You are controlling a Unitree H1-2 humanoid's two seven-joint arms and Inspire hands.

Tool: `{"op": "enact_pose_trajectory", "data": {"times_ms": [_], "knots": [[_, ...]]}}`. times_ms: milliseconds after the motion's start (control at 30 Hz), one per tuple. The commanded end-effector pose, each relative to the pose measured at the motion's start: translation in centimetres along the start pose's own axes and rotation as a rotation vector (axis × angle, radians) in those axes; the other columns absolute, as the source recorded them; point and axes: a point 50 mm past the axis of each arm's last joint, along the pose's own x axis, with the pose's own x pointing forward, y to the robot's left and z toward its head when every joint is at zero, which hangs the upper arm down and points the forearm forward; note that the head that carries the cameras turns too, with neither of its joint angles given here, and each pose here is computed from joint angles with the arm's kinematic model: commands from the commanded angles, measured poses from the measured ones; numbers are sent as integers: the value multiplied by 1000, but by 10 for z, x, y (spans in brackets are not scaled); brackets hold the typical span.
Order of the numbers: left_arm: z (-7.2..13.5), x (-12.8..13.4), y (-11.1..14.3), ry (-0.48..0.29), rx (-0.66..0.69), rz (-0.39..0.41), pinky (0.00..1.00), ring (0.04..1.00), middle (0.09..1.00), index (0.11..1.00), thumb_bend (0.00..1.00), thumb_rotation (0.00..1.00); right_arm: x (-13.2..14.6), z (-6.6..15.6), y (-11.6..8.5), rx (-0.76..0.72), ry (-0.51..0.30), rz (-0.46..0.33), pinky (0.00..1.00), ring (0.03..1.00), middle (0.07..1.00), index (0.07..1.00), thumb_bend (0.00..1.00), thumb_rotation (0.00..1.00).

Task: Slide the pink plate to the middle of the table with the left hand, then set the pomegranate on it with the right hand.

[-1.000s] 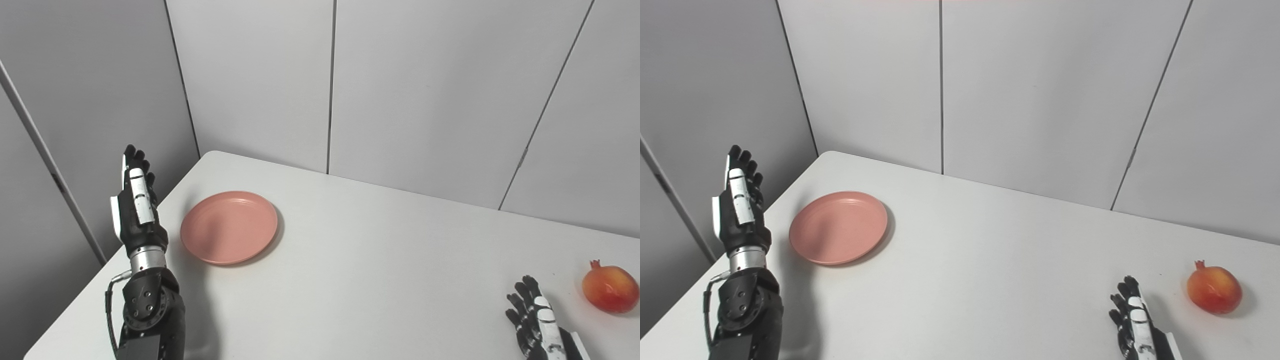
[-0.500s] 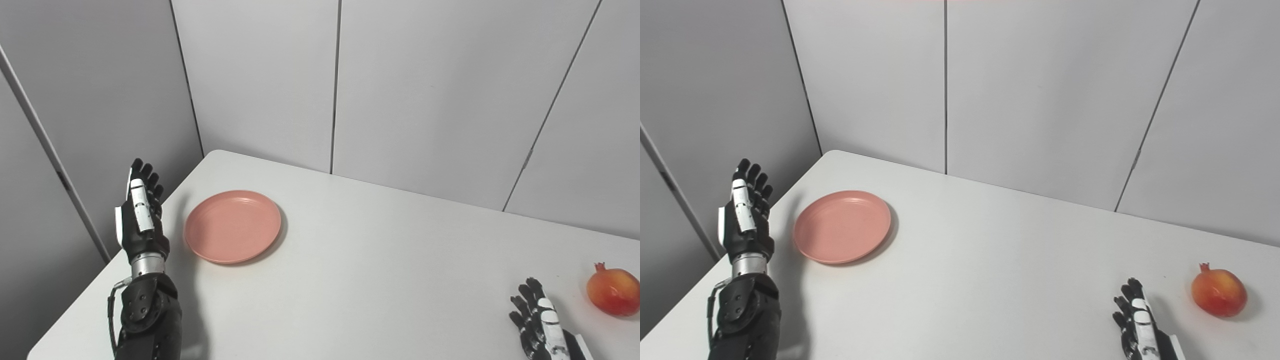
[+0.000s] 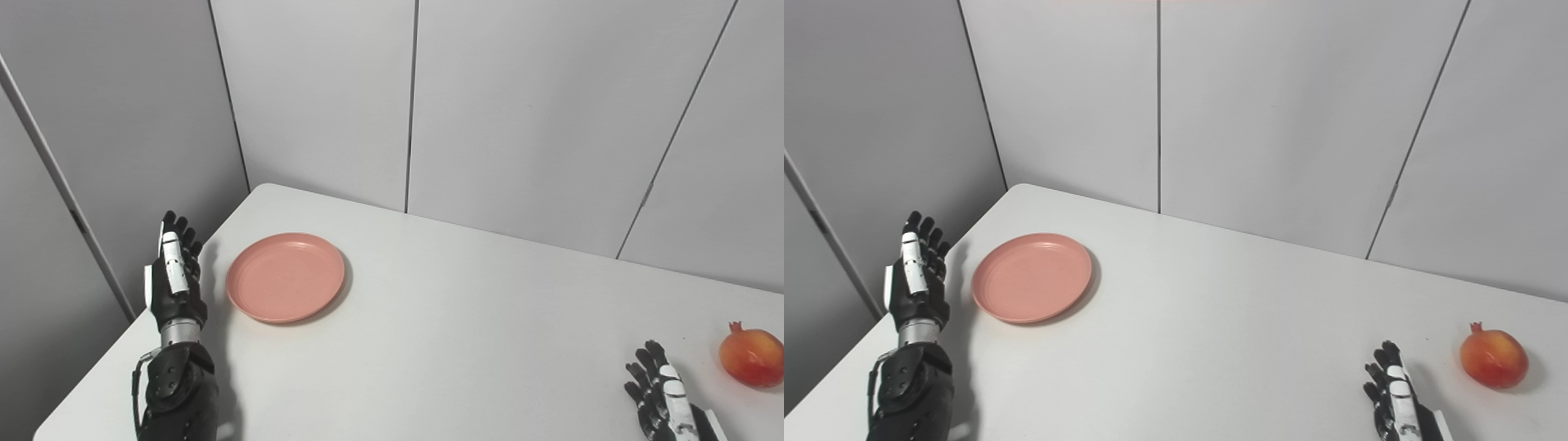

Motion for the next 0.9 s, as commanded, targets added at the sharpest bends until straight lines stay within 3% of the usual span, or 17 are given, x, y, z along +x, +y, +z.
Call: {"op": "enact_pose_trajectory", "data": {"times_ms": [0, 867], "knots": [[15, 13, -7, -76, -17, -49, 969, 965, 967, 948, 398, 1000, 6, 18, 1, -8, -70, 11, 1000, 1000, 1000, 1000, 155, 1000], [-19, 11, -26, 100, -48, -133, 952, 946, 944, 913, 396, 1000, 5, 19, 3, -6, -68, 7, 1000, 1000, 1000, 1000, 152, 1000]]}}
